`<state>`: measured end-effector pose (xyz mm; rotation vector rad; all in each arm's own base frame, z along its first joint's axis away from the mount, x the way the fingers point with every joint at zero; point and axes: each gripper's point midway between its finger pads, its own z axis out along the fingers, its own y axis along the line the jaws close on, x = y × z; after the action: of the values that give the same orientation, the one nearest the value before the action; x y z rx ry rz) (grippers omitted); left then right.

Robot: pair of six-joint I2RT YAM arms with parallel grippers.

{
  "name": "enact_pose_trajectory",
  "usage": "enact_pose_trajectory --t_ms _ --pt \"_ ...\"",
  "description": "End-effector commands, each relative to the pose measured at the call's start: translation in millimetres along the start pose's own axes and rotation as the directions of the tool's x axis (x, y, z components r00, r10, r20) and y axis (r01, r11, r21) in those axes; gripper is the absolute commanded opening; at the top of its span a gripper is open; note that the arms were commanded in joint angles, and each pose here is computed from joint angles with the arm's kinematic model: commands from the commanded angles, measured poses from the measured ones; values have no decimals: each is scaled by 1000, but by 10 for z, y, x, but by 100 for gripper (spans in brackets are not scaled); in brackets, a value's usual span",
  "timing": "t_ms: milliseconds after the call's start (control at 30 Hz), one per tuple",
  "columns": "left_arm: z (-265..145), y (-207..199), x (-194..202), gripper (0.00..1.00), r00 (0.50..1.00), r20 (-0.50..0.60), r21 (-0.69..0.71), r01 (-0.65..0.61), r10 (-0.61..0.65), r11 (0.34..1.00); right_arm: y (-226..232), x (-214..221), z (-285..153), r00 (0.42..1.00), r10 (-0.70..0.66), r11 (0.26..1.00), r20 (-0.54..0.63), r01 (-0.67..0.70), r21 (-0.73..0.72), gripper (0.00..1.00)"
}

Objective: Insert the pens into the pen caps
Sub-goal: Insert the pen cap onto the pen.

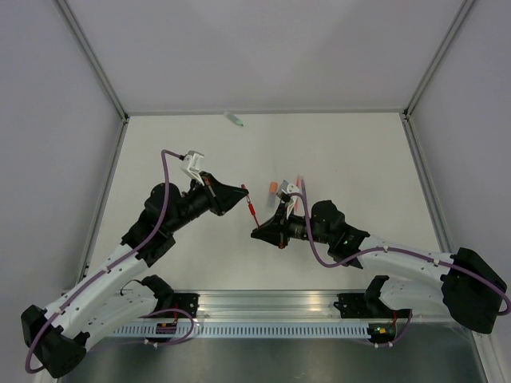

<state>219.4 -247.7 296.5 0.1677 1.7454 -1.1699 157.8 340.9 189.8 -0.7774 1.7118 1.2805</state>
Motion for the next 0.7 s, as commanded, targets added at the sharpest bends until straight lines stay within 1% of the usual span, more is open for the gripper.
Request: enact_pose_trajectory --t_ms 0,300,500,567,600,633,667 --pt "-6 -54 -40 2 998 25 41 -51 50 998 37 -209 38 998 -39 999 48 39 1 0" --pt "-6 -83 83 2 999 -5 92 -48 49 995 -35 -208 54 998 -37 999 48 35 38 0" --pt "5 -56 305 2 996 -65 140 -47 56 989 -57 -226 44 998 -40 998 56 37 56 0" --pt "2 -54 387 6 994 -87 161 -50 65 986 -61 -229 41 997 -42 998 59 39 58 0" --pt "0 -53 403 9 994 -90 167 -53 68 985 -68 -225 39 998 -40 998 58 36 60 0" --pt "-1 -52 410 14 993 -89 173 -57 73 983 -61 -241 36 997 -43 998 62 39 59 0" --pt "-10 -50 440 17 993 -94 178 -56 73 982 -56 -233 39 997 -42 998 59 39 56 0"
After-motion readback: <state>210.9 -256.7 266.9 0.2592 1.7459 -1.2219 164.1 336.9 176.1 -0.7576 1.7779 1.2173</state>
